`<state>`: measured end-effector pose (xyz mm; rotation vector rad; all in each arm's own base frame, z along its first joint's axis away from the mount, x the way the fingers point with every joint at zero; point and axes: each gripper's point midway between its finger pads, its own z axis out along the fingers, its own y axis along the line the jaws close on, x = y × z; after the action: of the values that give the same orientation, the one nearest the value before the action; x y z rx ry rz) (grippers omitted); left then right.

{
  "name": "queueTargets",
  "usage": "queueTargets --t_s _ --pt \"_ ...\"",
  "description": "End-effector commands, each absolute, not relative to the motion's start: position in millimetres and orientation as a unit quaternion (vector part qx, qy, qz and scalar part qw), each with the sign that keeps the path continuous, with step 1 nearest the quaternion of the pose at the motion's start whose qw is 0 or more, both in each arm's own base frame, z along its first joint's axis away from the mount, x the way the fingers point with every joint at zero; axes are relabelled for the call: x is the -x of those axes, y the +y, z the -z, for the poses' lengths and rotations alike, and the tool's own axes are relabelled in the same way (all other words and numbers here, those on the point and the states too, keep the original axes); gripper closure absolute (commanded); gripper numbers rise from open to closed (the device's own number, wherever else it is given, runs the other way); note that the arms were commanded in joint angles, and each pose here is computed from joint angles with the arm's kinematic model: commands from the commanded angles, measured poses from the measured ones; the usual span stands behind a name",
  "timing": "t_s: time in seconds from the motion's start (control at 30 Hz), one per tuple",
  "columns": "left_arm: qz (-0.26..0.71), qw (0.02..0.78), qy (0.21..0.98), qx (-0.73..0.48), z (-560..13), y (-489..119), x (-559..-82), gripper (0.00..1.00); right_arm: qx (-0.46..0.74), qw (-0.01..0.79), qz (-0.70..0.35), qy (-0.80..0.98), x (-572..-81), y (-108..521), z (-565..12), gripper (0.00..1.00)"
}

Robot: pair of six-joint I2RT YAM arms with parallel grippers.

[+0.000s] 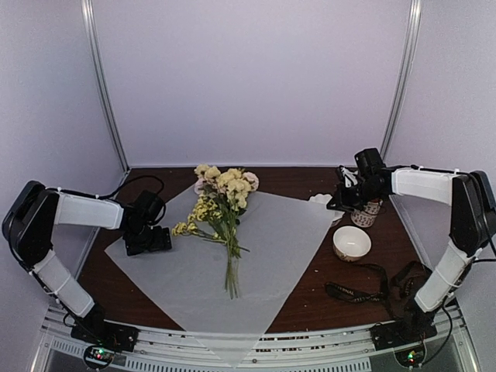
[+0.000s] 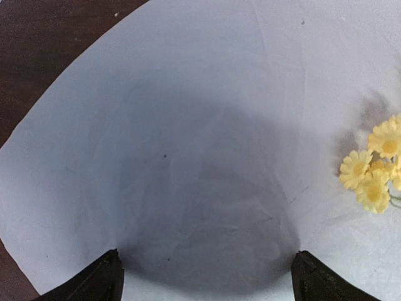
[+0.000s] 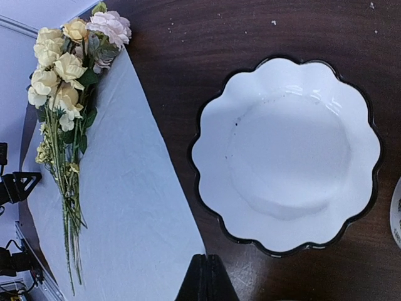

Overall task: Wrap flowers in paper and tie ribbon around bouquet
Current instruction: Pick up the bottom corner of the flattened wrapping paper.

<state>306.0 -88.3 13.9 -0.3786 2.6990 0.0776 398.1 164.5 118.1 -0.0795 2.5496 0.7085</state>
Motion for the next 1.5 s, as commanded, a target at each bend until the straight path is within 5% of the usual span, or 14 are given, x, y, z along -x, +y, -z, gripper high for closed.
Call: queueTargets --t_s 0.0,0.27,0.33,0.4,0.53,0.83,1.0,1.47 --pt "-0.084 0.159 0.978 0.102 10 -67 -296 0.03 0.008 0.252 -0.246 0.936 -388 150 -116 1.0" --pt "-0.076 0.281 0.956 -0.033 -71 -104 -332 0.04 0.013 0.266 -0.227 0.937 -388 144 -133 1.0" --pt "-0.072 0.31 0.942 -0.11 -93 -130 -321 0.04 0.011 0.268 -0.205 0.941 -390 139 -135 0.71" --pt "-0.05 0.329 0.923 -0.192 -108 -162 -298 0.04 0.014 0.276 -0.164 0.947 -389 134 -141 0.53" --pt "0.025 0.354 0.865 -0.355 -126 -225 -226 0.04 0.069 0.299 -0.11 0.945 -371 152 -164 0.4" --pt "0.056 0.336 0.617 -0.709 -114 -299 -70 0.04 0.286 0.22 -0.28 0.89 -250 307 -160 0.38" --pt "-0.086 0.27 0.501 -0.818 -64 -291 -52 0.07 0.36 0.152 -0.289 0.874 -195 350 -121 0.38" --pt "-0.061 0.226 0.438 -0.868 -25 -304 -32 0.04 0.368 0.132 -0.266 0.881 -175 358 -70 0.39"
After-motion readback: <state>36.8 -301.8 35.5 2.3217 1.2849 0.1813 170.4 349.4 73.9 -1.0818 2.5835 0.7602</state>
